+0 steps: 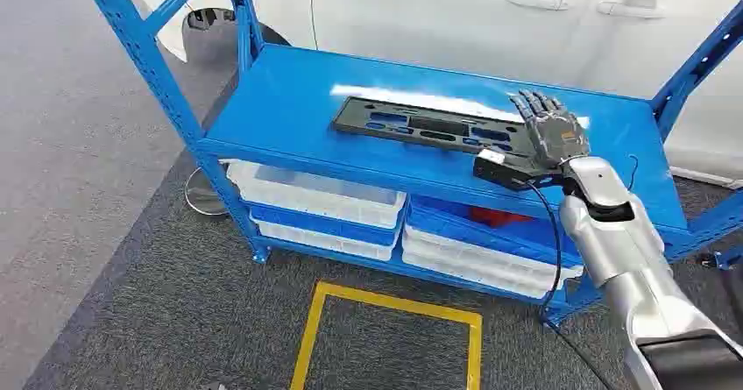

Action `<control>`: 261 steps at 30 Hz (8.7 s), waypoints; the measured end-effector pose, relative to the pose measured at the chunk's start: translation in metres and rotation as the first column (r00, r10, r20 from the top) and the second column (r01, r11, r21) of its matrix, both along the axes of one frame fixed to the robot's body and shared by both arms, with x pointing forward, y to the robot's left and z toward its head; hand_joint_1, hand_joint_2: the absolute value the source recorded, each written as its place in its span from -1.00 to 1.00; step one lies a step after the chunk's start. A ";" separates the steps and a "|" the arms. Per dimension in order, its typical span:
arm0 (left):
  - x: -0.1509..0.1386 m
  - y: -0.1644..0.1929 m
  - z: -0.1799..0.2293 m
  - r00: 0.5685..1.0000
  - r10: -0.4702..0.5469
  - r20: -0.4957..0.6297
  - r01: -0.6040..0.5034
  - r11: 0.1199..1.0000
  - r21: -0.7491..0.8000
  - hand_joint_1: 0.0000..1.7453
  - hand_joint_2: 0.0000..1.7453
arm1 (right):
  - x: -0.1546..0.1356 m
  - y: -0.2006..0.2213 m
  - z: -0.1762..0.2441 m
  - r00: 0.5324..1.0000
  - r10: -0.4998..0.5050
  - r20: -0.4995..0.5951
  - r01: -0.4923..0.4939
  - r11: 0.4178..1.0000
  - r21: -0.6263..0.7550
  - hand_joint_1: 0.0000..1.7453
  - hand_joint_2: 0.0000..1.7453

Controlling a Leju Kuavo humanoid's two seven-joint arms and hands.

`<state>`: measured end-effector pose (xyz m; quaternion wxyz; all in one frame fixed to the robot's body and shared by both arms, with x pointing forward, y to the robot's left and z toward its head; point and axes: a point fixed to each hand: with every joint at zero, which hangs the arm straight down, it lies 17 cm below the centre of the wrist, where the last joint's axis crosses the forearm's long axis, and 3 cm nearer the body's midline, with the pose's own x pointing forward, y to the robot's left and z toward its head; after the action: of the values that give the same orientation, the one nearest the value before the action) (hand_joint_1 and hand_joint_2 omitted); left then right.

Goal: Take the parts from the cabinet and place them on the table.

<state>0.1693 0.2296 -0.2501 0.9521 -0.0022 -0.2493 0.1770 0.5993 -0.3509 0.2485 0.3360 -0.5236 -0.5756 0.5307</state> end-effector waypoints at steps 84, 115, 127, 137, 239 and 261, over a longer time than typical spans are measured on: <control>0.003 -0.003 0.001 1.000 -0.029 -0.001 0.029 1.000 0.005 -1.00 -1.00 | -0.009 -0.018 0.000 1.000 -0.024 0.010 0.024 1.000 -0.004 -1.00 -1.00; 0.000 -0.002 -0.001 0.999 -0.027 -0.021 0.027 1.000 0.010 -1.00 -1.00 | -0.043 -0.036 -0.040 0.998 -0.049 -0.046 0.050 0.999 0.006 -1.00 -1.00; 0.003 -0.002 0.000 1.000 -0.016 -0.009 0.016 1.000 0.009 -1.00 -1.00 | -0.030 0.000 -0.049 0.998 0.015 -0.067 -0.017 1.000 -0.020 -1.00 -1.00; 0.004 -0.004 0.001 1.000 -0.013 -0.004 0.014 1.000 0.007 -1.00 -1.00 | -0.005 0.069 -0.048 0.991 0.108 -0.075 -0.107 0.994 0.007 -1.00 -1.00; -0.002 0.004 -0.001 1.000 0.004 -0.004 -0.004 0.999 0.033 -1.00 -1.00 | -0.018 -0.016 -0.099 0.984 -0.146 -0.098 0.150 0.988 0.036 -1.00 1.00; -0.003 0.004 -0.001 1.000 0.003 -0.004 -0.003 0.999 0.034 -1.00 -1.00 | -0.015 -0.017 -0.106 0.981 -0.159 -0.114 0.164 0.986 0.041 -1.00 1.00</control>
<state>0.1665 0.2333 -0.2510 0.9522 0.0146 -0.2506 0.1743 0.5845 -0.3676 0.1424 0.4222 -0.5299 -0.5248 0.5153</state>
